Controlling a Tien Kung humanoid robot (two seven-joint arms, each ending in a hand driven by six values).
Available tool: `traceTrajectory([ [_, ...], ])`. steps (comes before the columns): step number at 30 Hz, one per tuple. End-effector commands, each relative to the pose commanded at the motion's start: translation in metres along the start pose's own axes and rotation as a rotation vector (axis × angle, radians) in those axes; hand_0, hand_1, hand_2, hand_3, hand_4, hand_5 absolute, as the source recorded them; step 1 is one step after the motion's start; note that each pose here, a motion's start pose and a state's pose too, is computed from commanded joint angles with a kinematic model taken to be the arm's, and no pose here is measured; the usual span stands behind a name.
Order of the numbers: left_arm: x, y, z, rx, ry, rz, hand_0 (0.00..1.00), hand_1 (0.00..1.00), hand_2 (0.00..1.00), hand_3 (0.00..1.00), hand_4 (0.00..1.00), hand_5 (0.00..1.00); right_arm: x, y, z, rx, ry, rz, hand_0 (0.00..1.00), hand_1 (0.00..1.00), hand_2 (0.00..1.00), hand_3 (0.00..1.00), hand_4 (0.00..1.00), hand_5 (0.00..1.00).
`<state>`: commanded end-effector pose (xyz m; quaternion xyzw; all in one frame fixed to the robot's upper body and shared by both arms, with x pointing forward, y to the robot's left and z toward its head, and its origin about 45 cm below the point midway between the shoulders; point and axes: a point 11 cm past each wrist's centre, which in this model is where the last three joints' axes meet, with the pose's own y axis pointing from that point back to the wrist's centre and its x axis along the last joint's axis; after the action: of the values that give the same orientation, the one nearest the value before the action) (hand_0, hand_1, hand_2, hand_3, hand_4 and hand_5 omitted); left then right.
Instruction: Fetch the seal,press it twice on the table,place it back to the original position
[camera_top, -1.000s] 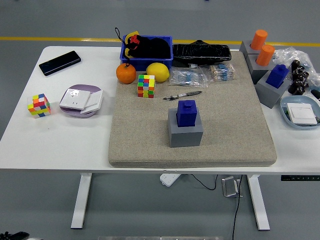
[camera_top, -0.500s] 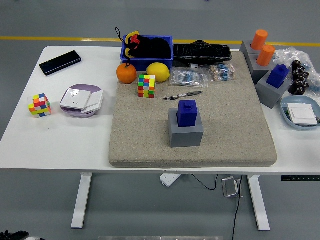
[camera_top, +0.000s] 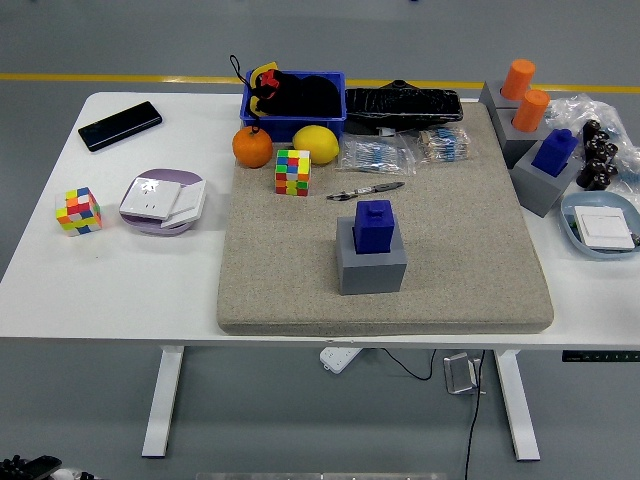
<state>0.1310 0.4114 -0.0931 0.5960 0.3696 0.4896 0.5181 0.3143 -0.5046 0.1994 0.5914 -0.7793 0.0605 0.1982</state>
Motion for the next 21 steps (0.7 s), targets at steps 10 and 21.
traceTrajectory([
  [10, -0.001, -0.001, -0.001, -0.005, 0.004, -0.001, 0.723, 0.692, 0.681, 0.749, 0.679, 0.261, 0.011, 0.006, -0.008, 0.023, -0.004, 0.038, 0.87, 0.803, 0.785, 0.764, 0.998, 0.416],
  [21, -0.005, -0.002, -0.005, 0.004, 0.004, -0.006, 0.721, 0.692, 0.68, 0.746, 0.677, 0.262, 0.025, 0.013, -0.005, 0.009, -0.032, 0.088, 0.866, 0.799, 0.781, 0.759, 0.984, 0.401],
])
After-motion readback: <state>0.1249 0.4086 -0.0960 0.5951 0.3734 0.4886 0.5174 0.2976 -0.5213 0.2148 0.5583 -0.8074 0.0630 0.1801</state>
